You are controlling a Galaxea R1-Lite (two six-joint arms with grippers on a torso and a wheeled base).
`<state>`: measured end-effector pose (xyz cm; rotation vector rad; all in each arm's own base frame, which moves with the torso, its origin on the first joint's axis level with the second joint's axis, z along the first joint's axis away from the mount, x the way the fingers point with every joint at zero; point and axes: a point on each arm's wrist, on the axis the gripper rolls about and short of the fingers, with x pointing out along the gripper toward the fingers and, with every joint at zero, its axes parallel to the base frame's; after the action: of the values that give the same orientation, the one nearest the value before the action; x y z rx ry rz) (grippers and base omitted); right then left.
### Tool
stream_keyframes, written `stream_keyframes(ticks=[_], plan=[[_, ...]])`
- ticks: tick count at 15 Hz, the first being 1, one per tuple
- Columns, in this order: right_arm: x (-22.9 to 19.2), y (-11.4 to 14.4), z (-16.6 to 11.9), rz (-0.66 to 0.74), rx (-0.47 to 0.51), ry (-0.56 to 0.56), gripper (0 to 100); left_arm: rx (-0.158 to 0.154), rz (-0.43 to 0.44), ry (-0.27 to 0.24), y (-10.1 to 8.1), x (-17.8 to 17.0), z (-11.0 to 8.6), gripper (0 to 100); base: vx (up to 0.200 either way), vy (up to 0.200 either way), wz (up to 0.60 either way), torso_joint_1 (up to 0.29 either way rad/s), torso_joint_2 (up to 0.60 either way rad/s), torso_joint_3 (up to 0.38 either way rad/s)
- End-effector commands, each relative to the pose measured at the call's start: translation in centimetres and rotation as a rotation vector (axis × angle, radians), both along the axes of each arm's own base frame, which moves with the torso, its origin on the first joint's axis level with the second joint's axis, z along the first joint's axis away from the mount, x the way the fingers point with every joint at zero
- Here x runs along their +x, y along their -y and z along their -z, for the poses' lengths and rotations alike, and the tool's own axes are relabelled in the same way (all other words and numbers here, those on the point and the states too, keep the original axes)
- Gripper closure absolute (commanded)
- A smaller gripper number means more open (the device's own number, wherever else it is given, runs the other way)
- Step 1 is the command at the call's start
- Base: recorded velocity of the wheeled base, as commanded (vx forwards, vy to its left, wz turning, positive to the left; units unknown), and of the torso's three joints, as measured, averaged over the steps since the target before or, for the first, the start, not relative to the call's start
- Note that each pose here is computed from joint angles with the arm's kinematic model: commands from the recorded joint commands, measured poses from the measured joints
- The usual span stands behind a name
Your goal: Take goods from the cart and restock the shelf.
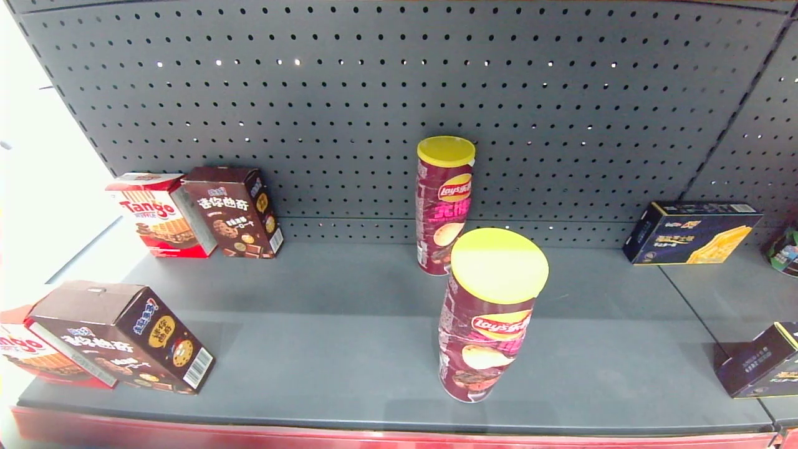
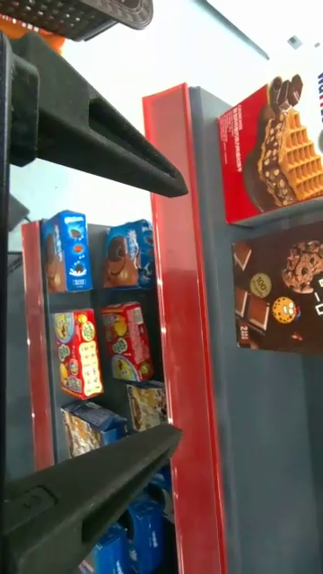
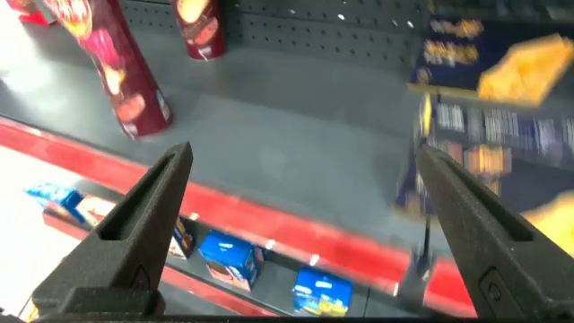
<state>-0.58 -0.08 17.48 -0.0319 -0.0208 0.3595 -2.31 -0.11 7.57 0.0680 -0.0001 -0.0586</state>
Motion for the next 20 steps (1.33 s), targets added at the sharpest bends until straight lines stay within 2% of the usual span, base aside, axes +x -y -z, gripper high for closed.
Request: stream_keyframes(ticks=[1, 4, 7, 12, 20], plan=[[5.6, -2.0, -4.1, -0.051, -0.094, -0.138, 0, -0.001, 0.0, -0.006, 0.0, 0.0, 0.0, 0, 0.0, 0.0, 0.0, 0.0, 0.0, 0.0], [9.4, -4.2, -5.1, -0.131, -0.142, -0.216, 0, -0.001, 0.0, -0.007, 0.0, 0.0, 0.0, 0, 0.0, 0.0, 0.0, 0.0, 0.0, 0.0], [12.1, -6.1, -4.3, -0.181, -0.196, -0.281, 0, -0.002, -0.002, -0.006, 0.0, 0.0, 0.0, 0, 0.0, 0.0, 0.0, 0.0, 0.0, 0.0], [13.5, -8.2, -3.0, -0.229, -0.263, -0.354, 0, -0.002, -0.002, -0.006, 0.0, 0.0, 0.0, 0, 0.0, 0.0, 0.0, 0.0, 0.0, 0.0], [15.4, -10.8, -2.3, -0.243, -0.309, -0.376, 0, -0.002, 0.0, -0.006, 0.0, 0.0, 0.0, 0, 0.0, 0.0, 0.0, 0.0, 0.0, 0.0]])
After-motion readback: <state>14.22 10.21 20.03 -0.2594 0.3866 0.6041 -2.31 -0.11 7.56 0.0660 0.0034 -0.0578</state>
